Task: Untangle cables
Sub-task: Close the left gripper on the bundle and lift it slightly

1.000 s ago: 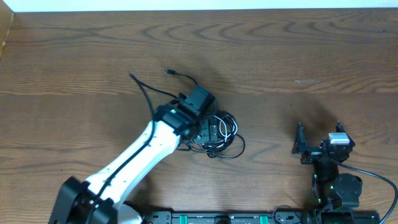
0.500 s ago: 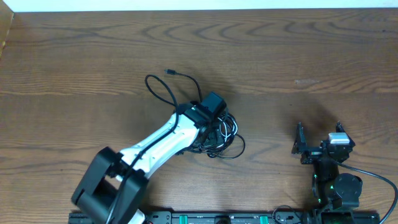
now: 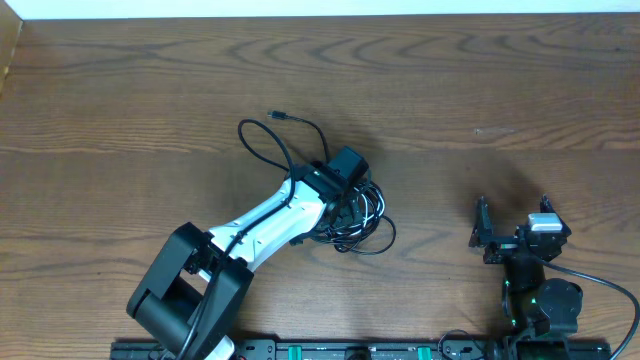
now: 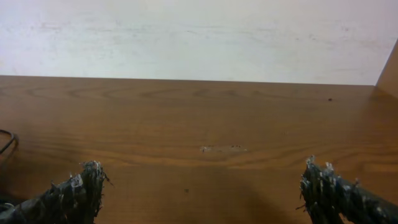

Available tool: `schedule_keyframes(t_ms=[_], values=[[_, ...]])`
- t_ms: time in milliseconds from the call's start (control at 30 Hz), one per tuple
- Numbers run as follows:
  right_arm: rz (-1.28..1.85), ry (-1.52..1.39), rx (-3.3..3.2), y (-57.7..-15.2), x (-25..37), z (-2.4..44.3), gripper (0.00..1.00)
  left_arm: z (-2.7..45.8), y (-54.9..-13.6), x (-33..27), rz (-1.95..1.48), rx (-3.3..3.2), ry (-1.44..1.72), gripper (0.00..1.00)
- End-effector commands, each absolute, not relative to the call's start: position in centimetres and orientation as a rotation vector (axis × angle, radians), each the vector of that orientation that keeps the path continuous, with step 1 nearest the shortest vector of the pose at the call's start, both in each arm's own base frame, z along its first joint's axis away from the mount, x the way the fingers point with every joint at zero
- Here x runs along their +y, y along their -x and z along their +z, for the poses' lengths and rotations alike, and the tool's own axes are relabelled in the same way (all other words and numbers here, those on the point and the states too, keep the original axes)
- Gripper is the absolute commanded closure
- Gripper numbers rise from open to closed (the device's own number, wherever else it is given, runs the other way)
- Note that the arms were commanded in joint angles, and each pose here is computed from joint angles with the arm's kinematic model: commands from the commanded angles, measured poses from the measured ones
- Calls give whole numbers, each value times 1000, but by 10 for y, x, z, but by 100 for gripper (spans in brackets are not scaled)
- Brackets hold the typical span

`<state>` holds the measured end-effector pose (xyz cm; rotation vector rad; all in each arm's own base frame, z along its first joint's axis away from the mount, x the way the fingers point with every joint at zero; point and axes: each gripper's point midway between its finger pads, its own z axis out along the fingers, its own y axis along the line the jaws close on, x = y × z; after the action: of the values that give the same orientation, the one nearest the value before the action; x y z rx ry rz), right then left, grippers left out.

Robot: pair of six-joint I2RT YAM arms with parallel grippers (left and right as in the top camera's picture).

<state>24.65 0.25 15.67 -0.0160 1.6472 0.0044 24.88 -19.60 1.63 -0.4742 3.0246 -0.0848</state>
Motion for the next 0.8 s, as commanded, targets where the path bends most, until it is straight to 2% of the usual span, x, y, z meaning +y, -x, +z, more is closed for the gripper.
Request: schedule_keyframes(t_ms=[0, 433, 567, 700, 767], values=[[16, 12, 1652, -246, 4, 155, 1, 14, -251, -191, -44, 3001, 524, 1], [16, 12, 1652, -246, 4, 155, 1, -3, -245, -187, 24, 3032, 578, 3], [16, 12, 1652, -246, 4, 155, 1, -3, -246, -186, 29, 3028, 577, 16], [16, 12, 1652, -246, 4, 155, 1, -3, -247, -184, 44, 3017, 575, 21], [16, 12, 1652, -246, 4, 155, 1, -3, -248, -184, 47, 3015, 575, 29]])
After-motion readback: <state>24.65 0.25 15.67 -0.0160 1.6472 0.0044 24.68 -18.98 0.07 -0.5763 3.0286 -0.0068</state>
